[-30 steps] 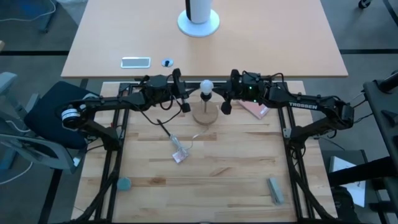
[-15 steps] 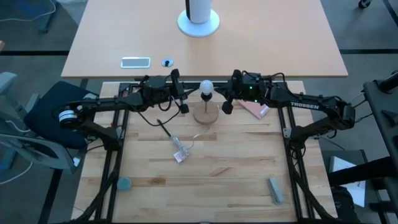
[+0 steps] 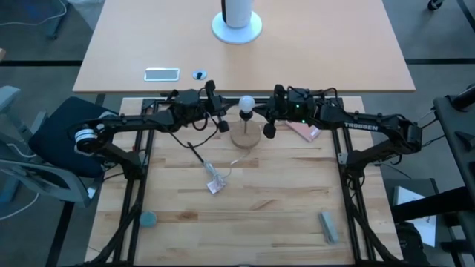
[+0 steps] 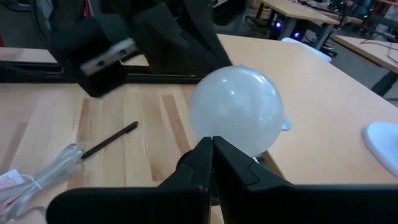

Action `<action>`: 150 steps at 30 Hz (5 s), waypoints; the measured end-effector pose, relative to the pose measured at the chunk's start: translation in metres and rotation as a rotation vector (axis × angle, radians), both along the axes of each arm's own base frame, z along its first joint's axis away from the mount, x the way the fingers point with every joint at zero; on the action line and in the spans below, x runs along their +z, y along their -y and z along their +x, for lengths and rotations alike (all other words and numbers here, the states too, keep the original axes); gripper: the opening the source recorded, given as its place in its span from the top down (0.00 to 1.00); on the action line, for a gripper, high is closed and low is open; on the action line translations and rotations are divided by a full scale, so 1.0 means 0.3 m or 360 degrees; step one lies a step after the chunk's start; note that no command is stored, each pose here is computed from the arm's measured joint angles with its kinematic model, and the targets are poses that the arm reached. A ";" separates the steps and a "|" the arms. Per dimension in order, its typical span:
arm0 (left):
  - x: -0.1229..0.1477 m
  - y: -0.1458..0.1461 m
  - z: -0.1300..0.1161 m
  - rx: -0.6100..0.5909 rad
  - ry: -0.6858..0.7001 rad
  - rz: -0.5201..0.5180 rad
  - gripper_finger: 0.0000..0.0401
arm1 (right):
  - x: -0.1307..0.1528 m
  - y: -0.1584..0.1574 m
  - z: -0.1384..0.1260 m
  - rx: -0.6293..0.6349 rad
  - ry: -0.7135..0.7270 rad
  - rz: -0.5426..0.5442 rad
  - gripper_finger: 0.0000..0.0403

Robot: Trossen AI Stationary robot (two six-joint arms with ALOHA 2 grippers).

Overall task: Screw lightbulb
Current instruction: Remove the lightbulb from the lamp

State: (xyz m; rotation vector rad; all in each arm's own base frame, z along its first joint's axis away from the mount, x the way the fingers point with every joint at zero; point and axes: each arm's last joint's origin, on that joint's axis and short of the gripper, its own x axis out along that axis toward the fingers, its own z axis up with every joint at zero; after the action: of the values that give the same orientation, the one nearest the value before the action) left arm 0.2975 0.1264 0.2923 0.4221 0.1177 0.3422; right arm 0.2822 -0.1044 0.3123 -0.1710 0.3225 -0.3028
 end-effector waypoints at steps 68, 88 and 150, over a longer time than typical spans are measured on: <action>-0.009 0.008 0.010 -0.0032 -0.0042 0.0079 1.00 | 0.014 -0.004 -0.015 -0.0091 0.0007 -0.0008 0.98; -0.008 -0.006 0.003 0.0169 -0.0065 0.0120 1.00 | 0.022 -0.010 -0.020 -0.0064 0.0013 -0.0024 0.98; 0.005 -0.005 -0.002 0.0139 -0.0037 0.0146 1.00 | 0.018 0.011 -0.016 0.0023 0.0051 0.0014 0.98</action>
State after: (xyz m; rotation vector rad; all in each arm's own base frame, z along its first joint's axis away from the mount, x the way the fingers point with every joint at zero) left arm 0.2970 0.1278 0.2938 0.5125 0.1438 0.4298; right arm 0.2774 -0.1076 0.3177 -0.1596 0.2909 -0.2895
